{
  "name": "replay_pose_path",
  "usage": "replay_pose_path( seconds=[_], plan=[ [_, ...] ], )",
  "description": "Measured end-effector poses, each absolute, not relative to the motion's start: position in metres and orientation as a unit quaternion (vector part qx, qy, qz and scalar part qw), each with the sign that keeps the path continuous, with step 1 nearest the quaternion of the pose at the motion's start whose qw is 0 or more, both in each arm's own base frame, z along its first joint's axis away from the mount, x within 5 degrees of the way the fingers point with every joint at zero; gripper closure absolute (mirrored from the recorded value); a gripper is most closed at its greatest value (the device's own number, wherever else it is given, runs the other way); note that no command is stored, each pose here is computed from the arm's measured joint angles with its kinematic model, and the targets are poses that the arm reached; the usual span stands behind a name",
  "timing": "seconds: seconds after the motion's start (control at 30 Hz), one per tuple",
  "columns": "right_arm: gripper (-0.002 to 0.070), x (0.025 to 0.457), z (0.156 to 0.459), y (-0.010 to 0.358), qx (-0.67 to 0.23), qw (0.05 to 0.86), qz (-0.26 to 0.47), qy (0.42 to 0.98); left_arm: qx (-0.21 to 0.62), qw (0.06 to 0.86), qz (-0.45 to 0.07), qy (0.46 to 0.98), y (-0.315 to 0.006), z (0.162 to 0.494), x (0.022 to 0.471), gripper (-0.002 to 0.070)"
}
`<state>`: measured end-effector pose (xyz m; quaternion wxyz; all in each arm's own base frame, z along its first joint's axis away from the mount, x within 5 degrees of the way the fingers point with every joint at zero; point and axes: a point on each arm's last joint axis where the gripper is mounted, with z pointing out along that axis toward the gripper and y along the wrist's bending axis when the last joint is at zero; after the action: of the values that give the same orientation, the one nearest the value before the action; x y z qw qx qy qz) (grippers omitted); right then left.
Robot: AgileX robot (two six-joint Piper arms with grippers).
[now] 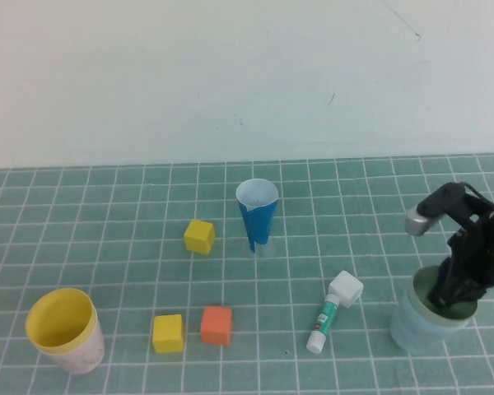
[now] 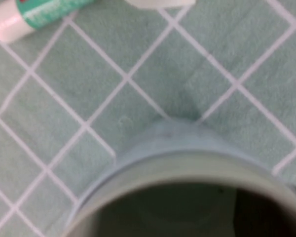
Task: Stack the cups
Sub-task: Pick up the blue cup, then place the blue cup on the yellow cup
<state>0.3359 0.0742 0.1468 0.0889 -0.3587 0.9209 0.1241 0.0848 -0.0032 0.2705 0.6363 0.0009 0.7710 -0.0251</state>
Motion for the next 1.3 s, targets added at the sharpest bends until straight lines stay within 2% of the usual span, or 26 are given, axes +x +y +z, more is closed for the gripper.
replay_pose_path(
  seconds=[0.13,0.33,0.47,0.6,0.77,0.9,1.07,1.3],
  plan=[
    [0.0626,0.346,0.171,0.078,-0.366,0.109,0.133,0.914,0.001,0.635,-0.025,0.772,-0.003,0.270,0.085,0.0675],
    [0.0627,0.352,0.259,0.099,-0.400,0.200,0.137,0.884,0.000,0.636,-0.026,0.771,-0.003,0.270,0.085,0.0675],
    [0.0627,0.345,0.312,0.153,-0.459,0.277,0.150,0.831,0.004,0.639,-0.019,0.769,-0.003,0.271,0.085,0.0675],
    [0.0627,0.334,0.330,0.225,-0.525,0.309,0.175,0.773,-0.006,0.641,-0.018,0.768,-0.001,0.271,0.085,0.0676],
    [0.0627,0.322,0.308,0.318,-0.592,0.307,0.203,0.717,-0.025,0.652,-0.013,0.758,0.002,0.274,0.081,0.0676],
    [0.0627,0.327,0.283,0.363,-0.614,0.302,0.212,0.697,-0.032,0.668,-0.009,0.744,0.004,0.277,0.071,0.0676],
    [0.0628,0.335,0.258,0.397,-0.631,0.294,0.220,0.683,-0.036,0.676,-0.001,0.736,0.006,0.278,0.065,0.0676],
    [0.0628,0.328,0.244,0.424,-0.653,0.283,0.230,0.664,-0.036,0.679,-0.002,0.733,0.006,0.279,0.064,0.0676]
  ],
)
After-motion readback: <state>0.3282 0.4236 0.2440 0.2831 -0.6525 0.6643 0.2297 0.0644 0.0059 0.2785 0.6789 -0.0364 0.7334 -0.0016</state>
